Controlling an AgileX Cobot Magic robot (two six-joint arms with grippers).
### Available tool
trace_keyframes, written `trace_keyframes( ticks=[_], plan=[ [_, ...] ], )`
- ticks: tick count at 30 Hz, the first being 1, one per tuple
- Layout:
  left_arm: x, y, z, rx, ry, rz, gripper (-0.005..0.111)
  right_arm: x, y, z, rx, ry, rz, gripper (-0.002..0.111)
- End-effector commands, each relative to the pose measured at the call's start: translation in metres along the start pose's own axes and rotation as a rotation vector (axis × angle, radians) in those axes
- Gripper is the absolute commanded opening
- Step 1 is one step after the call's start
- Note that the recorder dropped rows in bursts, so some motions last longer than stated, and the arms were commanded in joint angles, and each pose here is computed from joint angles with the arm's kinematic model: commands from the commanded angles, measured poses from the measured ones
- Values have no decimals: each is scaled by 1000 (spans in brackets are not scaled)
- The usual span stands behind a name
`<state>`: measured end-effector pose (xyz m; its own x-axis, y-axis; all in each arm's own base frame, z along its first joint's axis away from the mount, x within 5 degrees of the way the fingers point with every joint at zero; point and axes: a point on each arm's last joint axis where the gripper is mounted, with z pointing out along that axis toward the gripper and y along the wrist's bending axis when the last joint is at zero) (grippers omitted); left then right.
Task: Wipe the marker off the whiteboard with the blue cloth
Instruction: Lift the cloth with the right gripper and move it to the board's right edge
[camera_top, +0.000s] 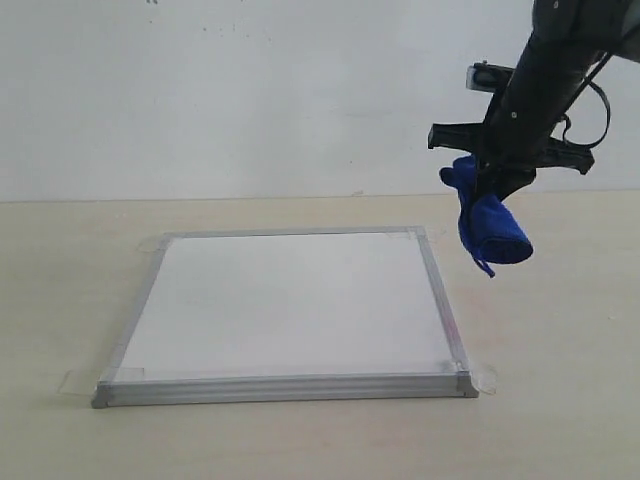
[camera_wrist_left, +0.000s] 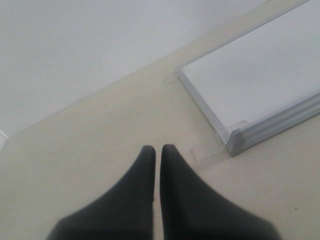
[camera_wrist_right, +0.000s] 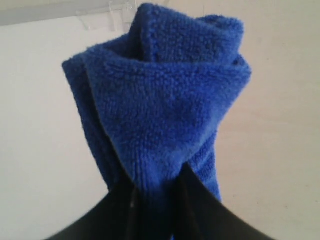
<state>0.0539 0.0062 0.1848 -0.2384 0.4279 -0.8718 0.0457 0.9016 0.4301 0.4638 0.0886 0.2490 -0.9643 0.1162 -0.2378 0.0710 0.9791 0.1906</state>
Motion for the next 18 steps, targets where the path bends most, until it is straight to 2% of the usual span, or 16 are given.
trace_keyframes(
  ticks=[1,12,18],
  plan=[
    [1,0,0,-2,-2,3,4,-1,-4,17,4,35,-2,0],
    [1,0,0,-2,-2,3,4,3,-11,66,47,129,-42,0],
    [1,0,0,-2,-2,3,4,8,-2,78,107,141,-106,0]
  ],
)
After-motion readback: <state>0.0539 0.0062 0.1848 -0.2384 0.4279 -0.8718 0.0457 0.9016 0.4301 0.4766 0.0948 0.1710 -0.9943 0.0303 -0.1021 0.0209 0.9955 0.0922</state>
